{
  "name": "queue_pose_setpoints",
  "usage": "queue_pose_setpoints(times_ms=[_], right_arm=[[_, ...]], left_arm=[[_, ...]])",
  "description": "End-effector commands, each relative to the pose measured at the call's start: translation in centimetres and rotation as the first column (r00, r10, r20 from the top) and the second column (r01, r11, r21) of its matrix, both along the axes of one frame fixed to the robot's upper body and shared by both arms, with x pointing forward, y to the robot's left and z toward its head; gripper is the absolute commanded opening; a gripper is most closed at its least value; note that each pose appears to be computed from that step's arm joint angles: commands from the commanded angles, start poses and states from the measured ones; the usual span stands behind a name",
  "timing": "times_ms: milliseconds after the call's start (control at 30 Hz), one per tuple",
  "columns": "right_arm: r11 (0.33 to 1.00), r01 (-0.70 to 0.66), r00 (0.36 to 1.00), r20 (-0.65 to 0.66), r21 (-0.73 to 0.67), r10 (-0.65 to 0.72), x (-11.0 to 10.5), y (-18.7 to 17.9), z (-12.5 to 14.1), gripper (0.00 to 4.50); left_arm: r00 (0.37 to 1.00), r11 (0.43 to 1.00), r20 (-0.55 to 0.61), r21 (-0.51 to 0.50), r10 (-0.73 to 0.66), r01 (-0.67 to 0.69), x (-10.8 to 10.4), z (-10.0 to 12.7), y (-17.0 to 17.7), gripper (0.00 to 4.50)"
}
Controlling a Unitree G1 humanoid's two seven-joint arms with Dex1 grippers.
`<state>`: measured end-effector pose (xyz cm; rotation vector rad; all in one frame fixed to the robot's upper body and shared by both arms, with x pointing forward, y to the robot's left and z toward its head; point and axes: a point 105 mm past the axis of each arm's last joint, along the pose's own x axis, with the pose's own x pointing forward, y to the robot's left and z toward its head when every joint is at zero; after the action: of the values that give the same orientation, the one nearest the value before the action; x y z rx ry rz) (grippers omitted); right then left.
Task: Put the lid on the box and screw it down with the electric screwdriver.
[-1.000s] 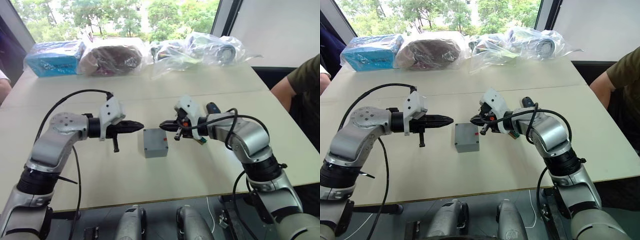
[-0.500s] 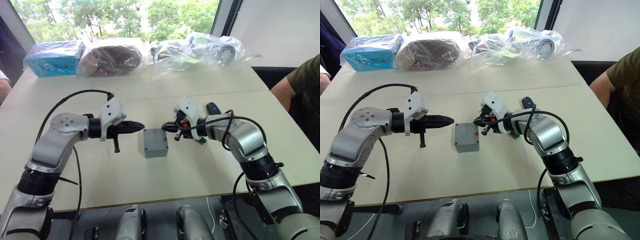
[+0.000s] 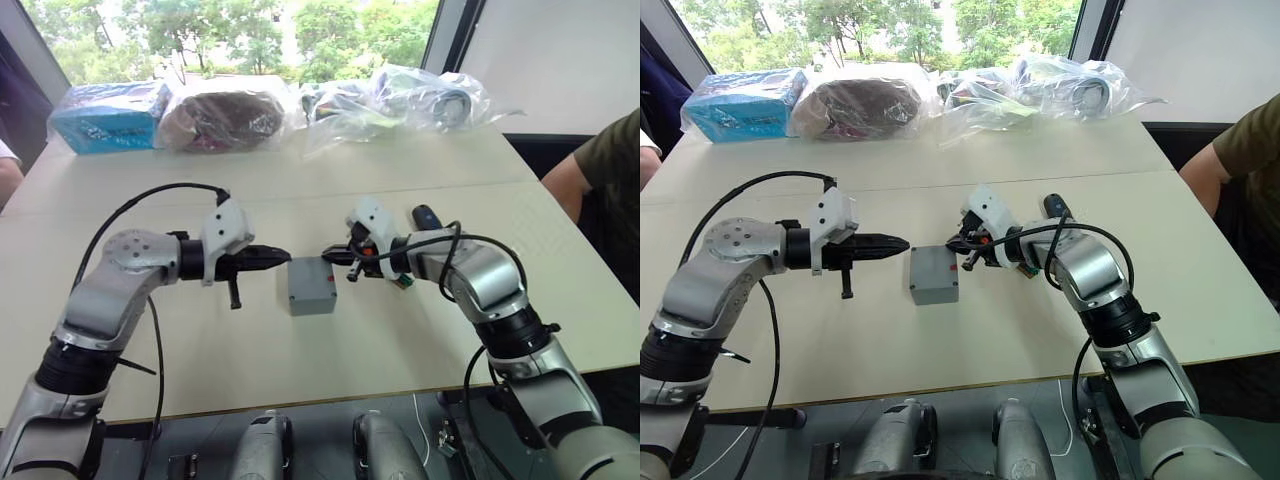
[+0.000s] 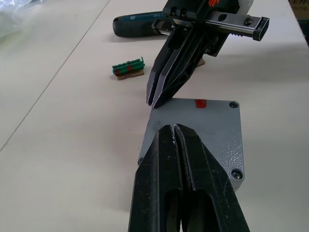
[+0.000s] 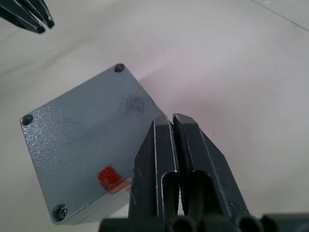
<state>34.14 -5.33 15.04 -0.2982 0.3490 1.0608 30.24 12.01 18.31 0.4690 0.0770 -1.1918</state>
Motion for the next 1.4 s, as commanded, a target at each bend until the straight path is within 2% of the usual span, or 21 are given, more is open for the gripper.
queue_pose_setpoints(times_ms=[33,67,233,367,700,1000,1400], right_arm=[[0.999,-0.031,0.999,0.018,-0.014,0.031,-0.2,0.4,0.4,0.65],[0.999,-0.033,0.999,0.019,-0.014,0.033,-0.3,0.4,0.5,0.92],[0.999,-0.041,0.999,0.036,-0.018,0.041,-0.5,0.3,0.9,2.91],[1.0,-0.014,0.996,0.087,-0.022,0.016,-0.4,-0.6,2.7,4.44],[0.992,0.104,0.986,0.139,-0.066,-0.094,-0.2,-5.5,6.3,4.49],[0.984,0.175,0.978,0.117,-0.023,-0.171,0.6,-4.6,4.6,4.49],[0.986,0.163,0.983,0.093,-0.023,-0.161,0.8,-2.5,2.4,4.49]], left_arm=[[0.999,1.0,0.046,0.0,-0.02,0.02,-0.4,0.8,-0.4,0.0],[0.999,1.0,0.046,0.0,-0.02,0.02,-0.4,0.8,-0.4,0.0],[0.999,1.0,0.044,-0.002,-0.022,0.023,-0.4,0.8,-0.4,0.0],[0.998,0.999,0.045,-0.021,-0.036,0.037,-0.6,1.2,-0.8,0.0],[0.996,0.997,0.075,-0.056,-0.049,0.054,-0.4,2.0,-1.6,0.0],[0.996,0.999,0.09,-0.037,-0.011,0.015,0.4,1.7,-0.8,0.0],[0.996,0.999,0.091,-0.038,-0.007,0.01,0.4,1.9,-0.9,0.0]])
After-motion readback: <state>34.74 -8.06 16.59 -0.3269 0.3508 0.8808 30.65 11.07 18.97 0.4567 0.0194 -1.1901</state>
